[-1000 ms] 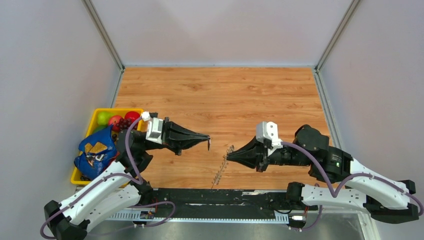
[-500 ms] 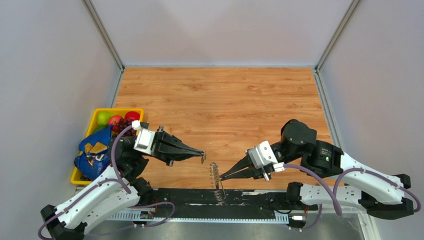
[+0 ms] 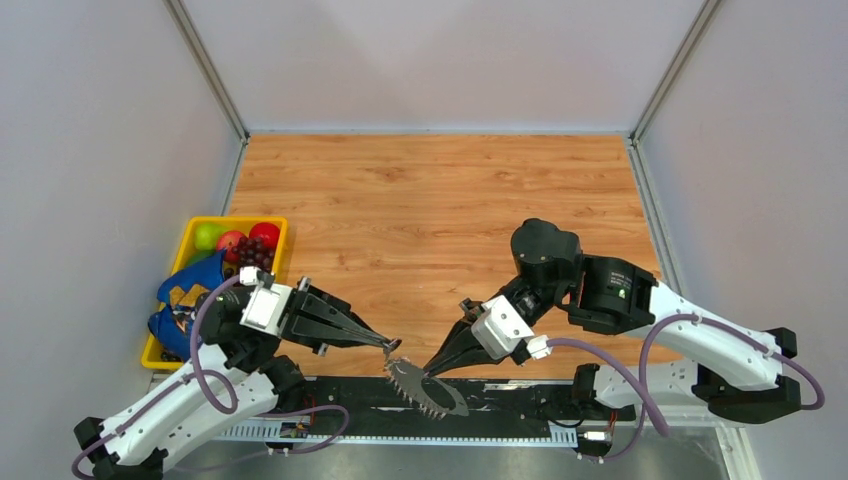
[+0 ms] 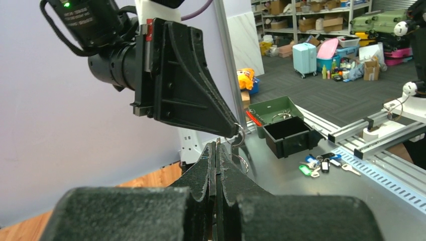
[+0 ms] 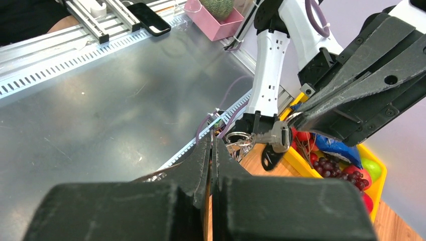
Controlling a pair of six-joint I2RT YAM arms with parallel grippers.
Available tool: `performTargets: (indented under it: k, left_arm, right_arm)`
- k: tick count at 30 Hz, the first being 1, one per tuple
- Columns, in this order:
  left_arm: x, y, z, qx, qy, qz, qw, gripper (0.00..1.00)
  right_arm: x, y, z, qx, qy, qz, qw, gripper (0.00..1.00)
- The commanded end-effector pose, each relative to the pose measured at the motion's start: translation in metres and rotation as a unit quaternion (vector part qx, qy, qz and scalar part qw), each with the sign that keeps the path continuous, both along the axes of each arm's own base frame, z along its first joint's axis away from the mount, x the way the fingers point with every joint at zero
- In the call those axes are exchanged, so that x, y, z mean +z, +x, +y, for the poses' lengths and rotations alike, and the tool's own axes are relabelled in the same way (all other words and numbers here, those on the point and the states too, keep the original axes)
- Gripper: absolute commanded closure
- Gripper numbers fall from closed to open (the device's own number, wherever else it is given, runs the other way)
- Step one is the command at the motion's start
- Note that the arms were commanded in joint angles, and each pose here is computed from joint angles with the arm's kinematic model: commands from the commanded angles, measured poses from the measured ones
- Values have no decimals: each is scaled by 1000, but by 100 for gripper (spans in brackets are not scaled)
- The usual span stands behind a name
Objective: Put the keys on the keyring
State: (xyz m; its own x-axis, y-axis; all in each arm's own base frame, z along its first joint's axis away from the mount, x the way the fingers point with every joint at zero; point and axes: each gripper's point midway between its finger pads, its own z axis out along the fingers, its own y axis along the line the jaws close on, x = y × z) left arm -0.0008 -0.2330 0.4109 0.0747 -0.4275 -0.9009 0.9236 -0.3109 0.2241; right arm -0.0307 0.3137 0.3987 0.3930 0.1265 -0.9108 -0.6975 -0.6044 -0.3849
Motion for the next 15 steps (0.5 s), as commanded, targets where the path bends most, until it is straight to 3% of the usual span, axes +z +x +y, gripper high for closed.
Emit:
performTargets:
  k: [1, 15]
  left_arm:
    - [10, -17, 11, -21, -15, -31, 999, 100]
    - [19, -23, 15, -25, -3, -33, 999, 100]
  right_arm:
    - [22, -9, -9, 42, 48, -34, 997, 100]
    - [17, 11, 17, -8, 21, -26, 999, 100]
